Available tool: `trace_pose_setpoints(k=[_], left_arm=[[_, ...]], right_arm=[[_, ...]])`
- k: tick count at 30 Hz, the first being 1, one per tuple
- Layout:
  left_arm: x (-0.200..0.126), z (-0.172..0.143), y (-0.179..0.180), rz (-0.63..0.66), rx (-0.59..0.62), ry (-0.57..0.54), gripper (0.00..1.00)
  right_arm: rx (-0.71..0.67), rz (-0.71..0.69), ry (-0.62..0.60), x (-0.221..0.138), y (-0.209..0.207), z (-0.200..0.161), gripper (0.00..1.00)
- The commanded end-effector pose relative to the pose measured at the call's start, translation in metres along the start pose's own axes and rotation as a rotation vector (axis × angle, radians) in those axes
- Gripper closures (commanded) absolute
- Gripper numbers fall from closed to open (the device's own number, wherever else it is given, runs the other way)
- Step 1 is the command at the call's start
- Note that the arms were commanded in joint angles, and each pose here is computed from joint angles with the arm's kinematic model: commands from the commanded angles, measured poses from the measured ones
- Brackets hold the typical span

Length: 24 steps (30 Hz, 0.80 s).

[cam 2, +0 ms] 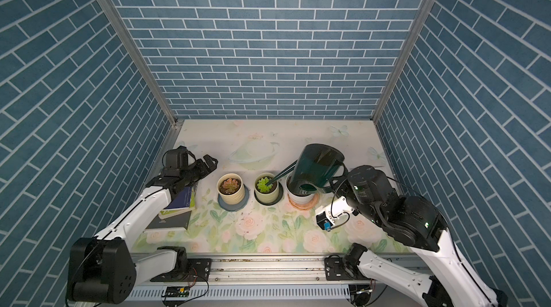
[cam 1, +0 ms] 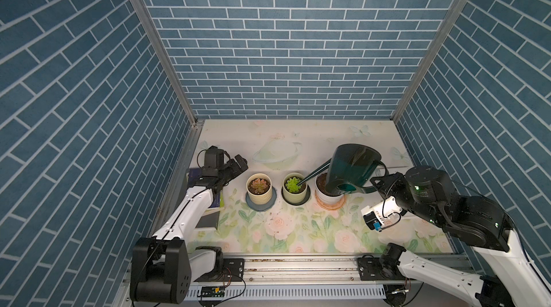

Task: Water the succulent around the soil edge
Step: Water the soil of the potted plant with water.

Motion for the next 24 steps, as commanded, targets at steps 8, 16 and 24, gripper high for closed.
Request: trace_pose_setpoints(k=[8, 16, 24], left_arm=[[0.004, -0.005, 0.002, -0.002, 0.028, 0.007, 0.00], [0.005, -0.007, 0.002, -0.006, 0.038, 0.014, 0.00], [0.006, -0.007, 0.001, -0.008, 0.034, 0.017, 0.00]], right_arm=[[0.012, -0.105, 0.002, 0.012, -0.040, 0.005, 1.00], [-0.001, -0.101, 0.076, 0.021, -0.045, -0.002, 1.00], [-0.037, -0.067, 0.133, 0.014, -0.032, -0.015, 1.00]])
Point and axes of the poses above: each gripper's point midway between its finger pads, its own x axis out along the fingers, its own y axis along the line the jaws close on, z = x × y, the point moved 3 cm from there along -x, back along the fingers, and after that the axes turned 9 degrees about x, right-handed, at the moved point
